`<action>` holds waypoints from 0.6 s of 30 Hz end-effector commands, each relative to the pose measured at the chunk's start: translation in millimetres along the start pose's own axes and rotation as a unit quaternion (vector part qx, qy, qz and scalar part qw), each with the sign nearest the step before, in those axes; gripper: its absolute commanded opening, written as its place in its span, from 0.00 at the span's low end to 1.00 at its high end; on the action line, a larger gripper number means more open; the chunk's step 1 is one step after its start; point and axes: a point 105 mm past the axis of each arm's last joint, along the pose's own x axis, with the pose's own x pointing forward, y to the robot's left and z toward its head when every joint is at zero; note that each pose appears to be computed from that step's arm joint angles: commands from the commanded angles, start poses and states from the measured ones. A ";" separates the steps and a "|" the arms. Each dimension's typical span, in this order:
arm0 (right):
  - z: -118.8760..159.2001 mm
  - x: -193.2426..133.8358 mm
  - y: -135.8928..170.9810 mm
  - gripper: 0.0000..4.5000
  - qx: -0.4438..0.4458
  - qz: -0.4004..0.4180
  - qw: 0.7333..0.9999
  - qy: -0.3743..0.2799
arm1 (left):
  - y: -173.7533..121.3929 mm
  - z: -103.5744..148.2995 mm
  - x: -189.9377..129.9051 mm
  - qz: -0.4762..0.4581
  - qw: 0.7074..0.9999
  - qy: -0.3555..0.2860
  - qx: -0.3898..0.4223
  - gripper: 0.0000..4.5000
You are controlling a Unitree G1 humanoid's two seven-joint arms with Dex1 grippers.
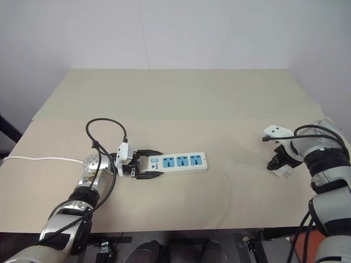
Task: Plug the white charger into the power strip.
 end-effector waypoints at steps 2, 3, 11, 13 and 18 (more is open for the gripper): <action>32.5 -52.3 9.7 0.24 -0.050 -0.015 0.994 -0.093 | -6.6 -1.5 -0.1 -0.028 1.000 0.007 -0.006 0.72; 38.6 -58.9 16.1 0.24 -0.064 -0.010 0.991 -0.114 | -6.3 -0.7 -0.9 -0.031 0.999 0.008 -0.005 0.72; 94.7 -99.8 101.3 0.24 -0.192 0.104 0.864 -0.453 | -8.9 6.1 -4.7 -0.053 0.999 0.008 0.002 0.72; 98.2 -99.1 117.0 0.24 -0.204 0.114 0.821 -0.522 | -11.2 6.5 -4.3 -0.057 0.998 0.006 0.002 0.72; 110.0 -80.6 154.3 0.24 -0.203 0.197 0.754 -0.592 | -17.0 9.7 -1.3 -0.065 0.998 -0.002 0.003 0.72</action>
